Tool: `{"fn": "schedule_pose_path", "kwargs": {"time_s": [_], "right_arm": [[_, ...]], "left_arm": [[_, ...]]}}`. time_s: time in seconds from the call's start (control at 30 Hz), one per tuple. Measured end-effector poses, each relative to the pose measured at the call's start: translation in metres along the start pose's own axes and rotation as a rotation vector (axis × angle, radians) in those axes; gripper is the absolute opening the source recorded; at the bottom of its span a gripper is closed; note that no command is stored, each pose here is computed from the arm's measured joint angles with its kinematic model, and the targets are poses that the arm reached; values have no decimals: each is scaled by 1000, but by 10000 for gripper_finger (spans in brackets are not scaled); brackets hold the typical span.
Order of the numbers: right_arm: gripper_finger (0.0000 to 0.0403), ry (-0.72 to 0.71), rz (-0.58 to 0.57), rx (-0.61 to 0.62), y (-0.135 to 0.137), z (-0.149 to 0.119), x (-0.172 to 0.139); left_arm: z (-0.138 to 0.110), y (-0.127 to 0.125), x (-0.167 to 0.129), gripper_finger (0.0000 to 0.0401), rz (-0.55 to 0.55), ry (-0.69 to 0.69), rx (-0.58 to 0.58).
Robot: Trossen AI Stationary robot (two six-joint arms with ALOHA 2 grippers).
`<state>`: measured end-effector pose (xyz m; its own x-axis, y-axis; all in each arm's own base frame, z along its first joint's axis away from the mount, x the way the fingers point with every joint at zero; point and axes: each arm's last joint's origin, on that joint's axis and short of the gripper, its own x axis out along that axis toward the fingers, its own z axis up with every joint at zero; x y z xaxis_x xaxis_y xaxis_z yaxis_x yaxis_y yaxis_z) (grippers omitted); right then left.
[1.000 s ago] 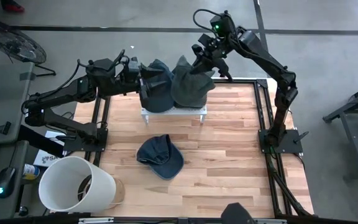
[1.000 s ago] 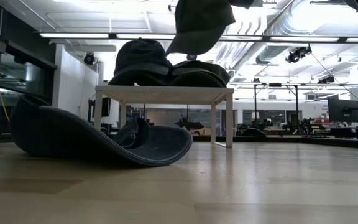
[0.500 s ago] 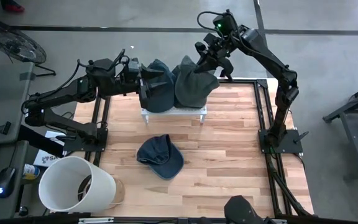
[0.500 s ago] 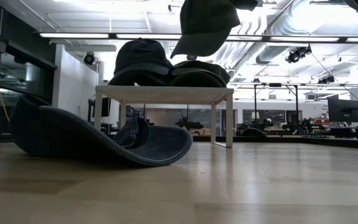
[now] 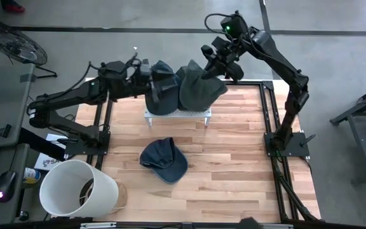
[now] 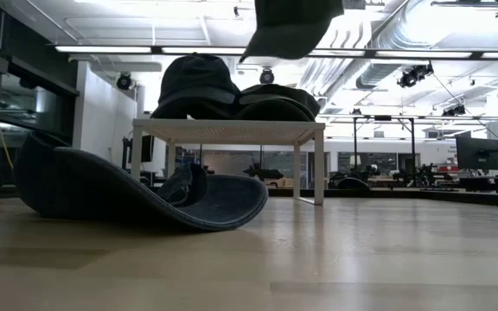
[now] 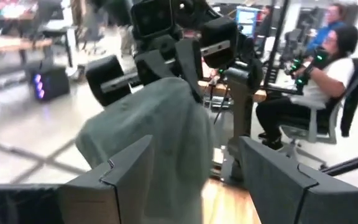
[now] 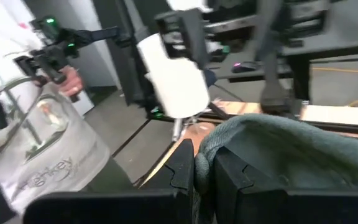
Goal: Pick & Place hat
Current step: Stack the gray cap on top of the other gray cap on the shelf
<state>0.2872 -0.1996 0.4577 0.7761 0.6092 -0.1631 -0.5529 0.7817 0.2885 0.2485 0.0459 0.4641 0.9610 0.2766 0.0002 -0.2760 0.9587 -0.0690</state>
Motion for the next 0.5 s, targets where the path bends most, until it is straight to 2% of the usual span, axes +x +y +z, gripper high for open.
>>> {"fn": "schedule_pose_path", "kwargs": {"time_s": [0.17, 0.33, 0.43, 0.5], "right_arm": [[20, 29, 60, -15, 24, 2, 15], [20, 58, 65, -59, 47, 8, 26], [20, 68, 58, -82, 55, 10, 30], [20, 73, 41, -96, 58, 11, 31]], "left_arm": [[-3, -4, 18, 231, -63, -41, 104], [-8, -4, 27, 231, -57, -38, 114], [-11, -9, 30, 231, -86, -29, 118], [-15, -13, 35, 233, -66, -15, 144]]}}
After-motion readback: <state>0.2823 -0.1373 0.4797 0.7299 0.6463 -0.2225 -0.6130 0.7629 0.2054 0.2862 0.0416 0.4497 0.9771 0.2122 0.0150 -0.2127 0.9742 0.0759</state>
